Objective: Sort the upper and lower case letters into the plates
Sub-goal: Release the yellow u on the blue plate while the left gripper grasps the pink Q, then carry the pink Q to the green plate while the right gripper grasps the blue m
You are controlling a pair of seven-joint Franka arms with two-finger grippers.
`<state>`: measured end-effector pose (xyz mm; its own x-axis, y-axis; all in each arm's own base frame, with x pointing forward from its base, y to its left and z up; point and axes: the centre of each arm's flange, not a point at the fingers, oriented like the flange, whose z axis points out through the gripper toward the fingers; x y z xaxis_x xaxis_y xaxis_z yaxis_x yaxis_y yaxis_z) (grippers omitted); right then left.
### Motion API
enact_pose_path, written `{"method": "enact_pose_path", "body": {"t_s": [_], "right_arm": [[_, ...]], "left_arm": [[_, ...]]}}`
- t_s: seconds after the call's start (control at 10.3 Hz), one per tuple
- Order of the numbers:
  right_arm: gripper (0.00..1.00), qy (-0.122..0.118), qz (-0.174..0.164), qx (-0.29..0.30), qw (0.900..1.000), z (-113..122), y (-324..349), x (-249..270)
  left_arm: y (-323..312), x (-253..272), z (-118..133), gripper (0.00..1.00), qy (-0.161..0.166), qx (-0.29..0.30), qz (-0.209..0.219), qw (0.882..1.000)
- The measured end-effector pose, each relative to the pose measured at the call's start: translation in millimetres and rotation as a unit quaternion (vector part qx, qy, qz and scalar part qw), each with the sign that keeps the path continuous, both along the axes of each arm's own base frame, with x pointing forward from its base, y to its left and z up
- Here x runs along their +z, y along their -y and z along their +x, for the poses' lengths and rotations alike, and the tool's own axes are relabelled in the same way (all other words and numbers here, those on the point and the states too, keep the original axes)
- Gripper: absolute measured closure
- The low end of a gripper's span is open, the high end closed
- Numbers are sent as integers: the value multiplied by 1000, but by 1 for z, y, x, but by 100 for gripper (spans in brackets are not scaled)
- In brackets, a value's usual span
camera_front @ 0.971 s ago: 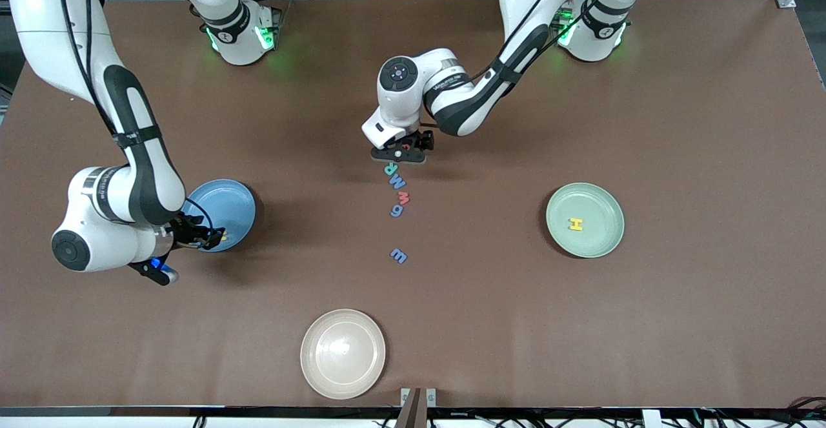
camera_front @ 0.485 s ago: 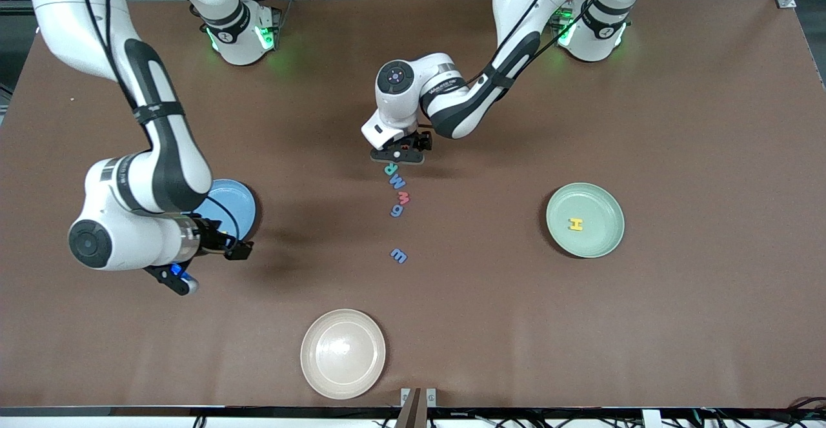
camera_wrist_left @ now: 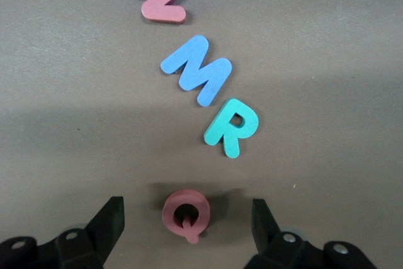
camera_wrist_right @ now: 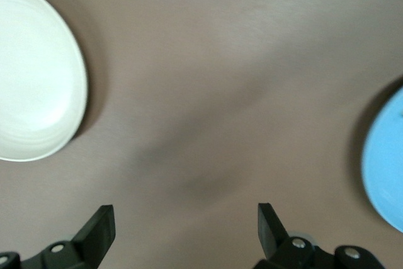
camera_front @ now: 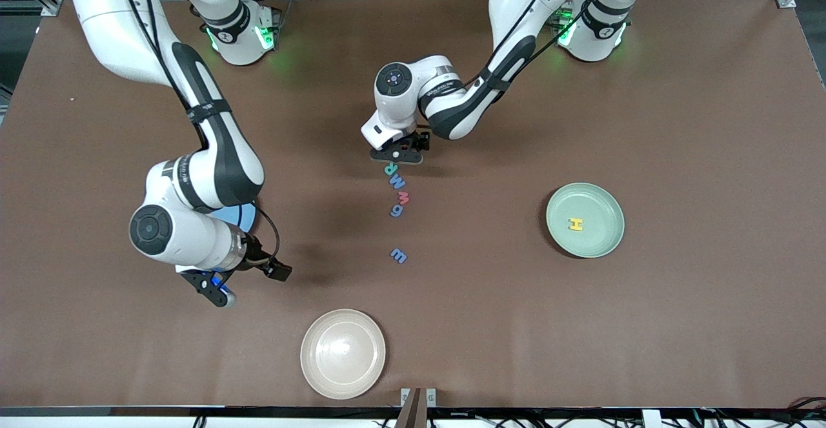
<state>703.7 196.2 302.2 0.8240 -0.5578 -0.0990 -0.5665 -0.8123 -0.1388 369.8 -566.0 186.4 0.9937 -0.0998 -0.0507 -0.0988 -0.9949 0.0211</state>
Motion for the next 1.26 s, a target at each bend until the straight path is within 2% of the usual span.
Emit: {"method": "enact_pose_path", "body": {"t_s": [0.19, 0.49, 0.87, 0.97, 1.26], "right_arm": [[0, 26, 7, 4, 1000, -1, -28, -9], [0, 45, 21, -19, 999, -12, -89, -26], [0, 40, 39, -75, 996, -23, -174, -39], [0, 36, 40, -85, 995, -26, -186, -48], [0, 25, 32, -102, 994, -28, -197, -77]], "left_arm": [[0, -6, -1, 13, 2, 4, 4, 1000], [0, -9, -2, 15, 2, 12, 4, 1000], [0, -13, -6, 22, 0, 28, 8, 1000], [1, -13, -8, 31, -1, 33, 9, 999], [5, -14, -15, 48, -1, 36, 10, 999]]}}
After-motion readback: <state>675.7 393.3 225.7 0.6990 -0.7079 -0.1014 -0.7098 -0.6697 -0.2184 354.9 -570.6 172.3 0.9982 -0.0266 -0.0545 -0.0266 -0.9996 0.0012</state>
